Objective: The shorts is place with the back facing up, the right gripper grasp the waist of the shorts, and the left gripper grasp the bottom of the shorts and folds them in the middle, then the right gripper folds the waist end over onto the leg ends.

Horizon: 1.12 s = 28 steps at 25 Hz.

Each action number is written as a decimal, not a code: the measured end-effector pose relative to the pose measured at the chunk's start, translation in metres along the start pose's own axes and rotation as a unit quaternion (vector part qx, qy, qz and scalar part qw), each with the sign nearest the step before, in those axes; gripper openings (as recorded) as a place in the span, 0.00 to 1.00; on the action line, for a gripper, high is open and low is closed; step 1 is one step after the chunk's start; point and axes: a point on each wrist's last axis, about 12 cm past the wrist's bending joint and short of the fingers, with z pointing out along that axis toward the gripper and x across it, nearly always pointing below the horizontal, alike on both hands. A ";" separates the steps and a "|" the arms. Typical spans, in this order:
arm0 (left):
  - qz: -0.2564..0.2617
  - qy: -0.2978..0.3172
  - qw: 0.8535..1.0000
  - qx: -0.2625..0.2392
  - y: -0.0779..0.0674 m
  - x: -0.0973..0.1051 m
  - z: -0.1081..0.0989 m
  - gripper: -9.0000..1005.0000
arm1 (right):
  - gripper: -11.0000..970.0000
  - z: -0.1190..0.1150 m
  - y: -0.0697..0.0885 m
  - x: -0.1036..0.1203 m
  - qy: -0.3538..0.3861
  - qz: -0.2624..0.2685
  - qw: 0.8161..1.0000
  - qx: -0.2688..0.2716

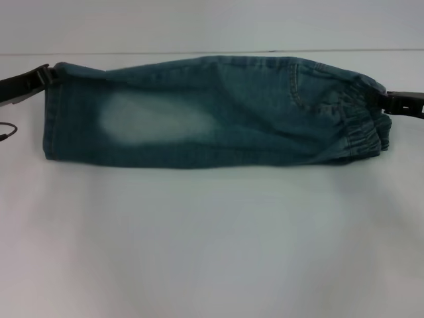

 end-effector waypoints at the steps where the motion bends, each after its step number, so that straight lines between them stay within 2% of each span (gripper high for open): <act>1: 0.003 -0.002 1.000 -0.004 -0.001 0.000 0.002 0.05 | 0.09 0.000 0.000 0.001 0.000 0.000 1.000 0.003; 7: 0.023 -0.003 1.000 -0.015 -0.006 -0.002 0.010 0.04 | 0.11 0.002 -0.005 0.007 0.002 0.001 1.000 0.026; 15: 0.056 -0.018 0.998 0.014 -0.020 -0.005 0.020 0.04 | 0.13 0.001 -0.008 0.013 0.002 0.004 0.999 0.041; 20: 0.076 -0.027 0.997 0.015 -0.023 -0.006 0.023 0.06 | 0.14 0.004 -0.005 0.016 0.006 0.012 0.999 0.035; 24: 0.071 -0.035 0.997 -0.010 -0.019 -0.003 0.026 0.13 | 0.15 0.004 -0.003 0.018 0.009 0.015 0.999 0.029; 28: 0.068 -0.038 0.997 -0.024 -0.014 0.000 0.025 0.20 | 0.24 0.001 -0.005 0.021 0.005 0.020 0.999 0.031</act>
